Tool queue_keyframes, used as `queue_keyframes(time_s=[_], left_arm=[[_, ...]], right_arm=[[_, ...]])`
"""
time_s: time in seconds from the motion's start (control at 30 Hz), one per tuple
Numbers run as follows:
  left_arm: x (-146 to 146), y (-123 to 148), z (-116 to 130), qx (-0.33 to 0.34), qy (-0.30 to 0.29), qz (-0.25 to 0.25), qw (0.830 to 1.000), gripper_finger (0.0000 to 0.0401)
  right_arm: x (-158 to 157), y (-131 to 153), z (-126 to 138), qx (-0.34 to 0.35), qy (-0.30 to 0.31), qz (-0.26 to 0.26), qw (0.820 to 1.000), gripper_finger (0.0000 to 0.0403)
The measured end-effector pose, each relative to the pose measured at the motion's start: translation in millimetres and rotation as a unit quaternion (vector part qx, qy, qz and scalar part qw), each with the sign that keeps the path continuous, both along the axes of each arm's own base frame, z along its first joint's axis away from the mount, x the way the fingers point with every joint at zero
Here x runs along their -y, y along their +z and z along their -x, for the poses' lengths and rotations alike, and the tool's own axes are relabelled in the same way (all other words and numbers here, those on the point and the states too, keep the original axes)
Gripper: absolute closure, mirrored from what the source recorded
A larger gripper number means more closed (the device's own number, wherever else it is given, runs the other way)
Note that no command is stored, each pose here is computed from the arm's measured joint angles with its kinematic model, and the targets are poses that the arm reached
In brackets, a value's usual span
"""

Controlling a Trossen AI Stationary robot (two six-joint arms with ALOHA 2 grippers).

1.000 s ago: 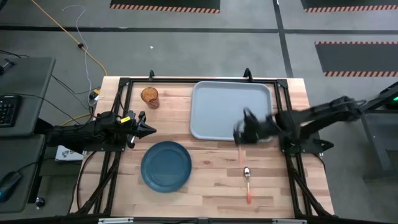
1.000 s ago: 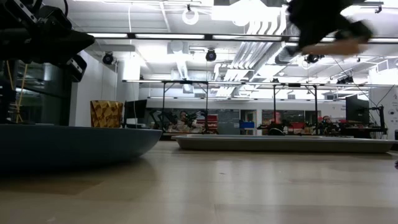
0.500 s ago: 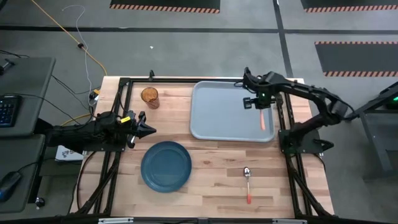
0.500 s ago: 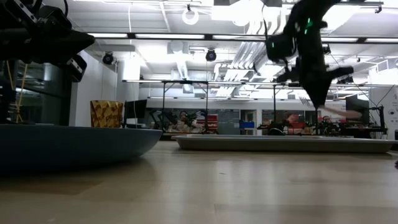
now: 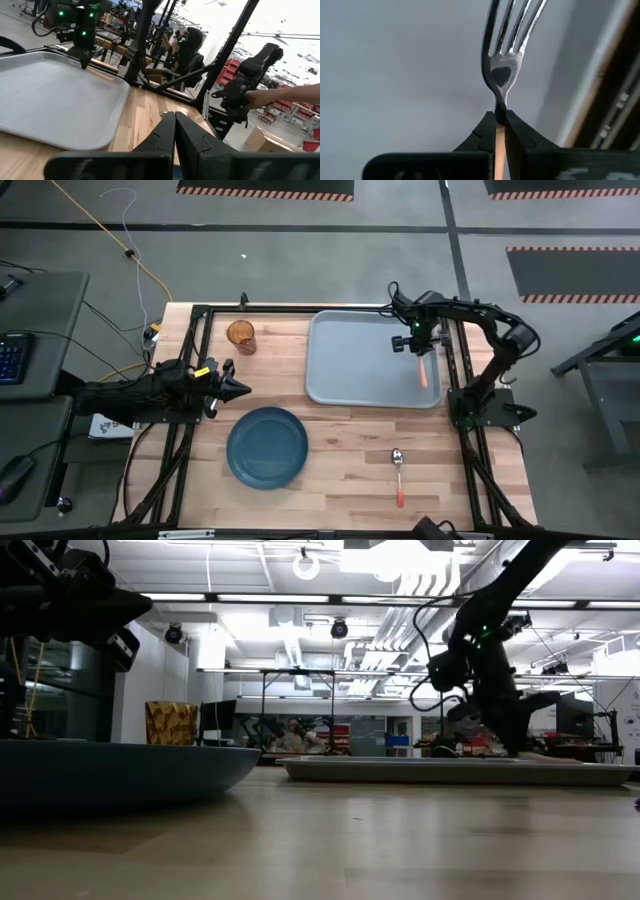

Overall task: Pick and place plate/cup/fork/spoon on tray
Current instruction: Put the orange fork to the left of the blue tray

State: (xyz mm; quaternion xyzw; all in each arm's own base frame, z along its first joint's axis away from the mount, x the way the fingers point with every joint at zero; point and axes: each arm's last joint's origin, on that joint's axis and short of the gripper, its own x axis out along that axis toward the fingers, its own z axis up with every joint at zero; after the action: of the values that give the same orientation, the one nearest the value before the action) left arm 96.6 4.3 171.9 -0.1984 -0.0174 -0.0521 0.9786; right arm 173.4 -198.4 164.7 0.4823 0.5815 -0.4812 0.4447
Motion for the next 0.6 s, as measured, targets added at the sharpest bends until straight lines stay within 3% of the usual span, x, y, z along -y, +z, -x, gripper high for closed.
queue_keyframes(time_s=[0.2,0.6], left_arm=[[0.0,-0.1,0.0,0.000,0.000,0.000,1.000,0.0401],[0.0,-0.1,0.0,0.000,0.000,0.000,1.000,0.0401]], right_arm=[[4.4,-13.8,-3.5,-0.008,0.004,-0.010,1.000,0.0402],[7.4,-15.7,-2.9,-0.009,-0.024,-0.001,1.000,0.0394]])
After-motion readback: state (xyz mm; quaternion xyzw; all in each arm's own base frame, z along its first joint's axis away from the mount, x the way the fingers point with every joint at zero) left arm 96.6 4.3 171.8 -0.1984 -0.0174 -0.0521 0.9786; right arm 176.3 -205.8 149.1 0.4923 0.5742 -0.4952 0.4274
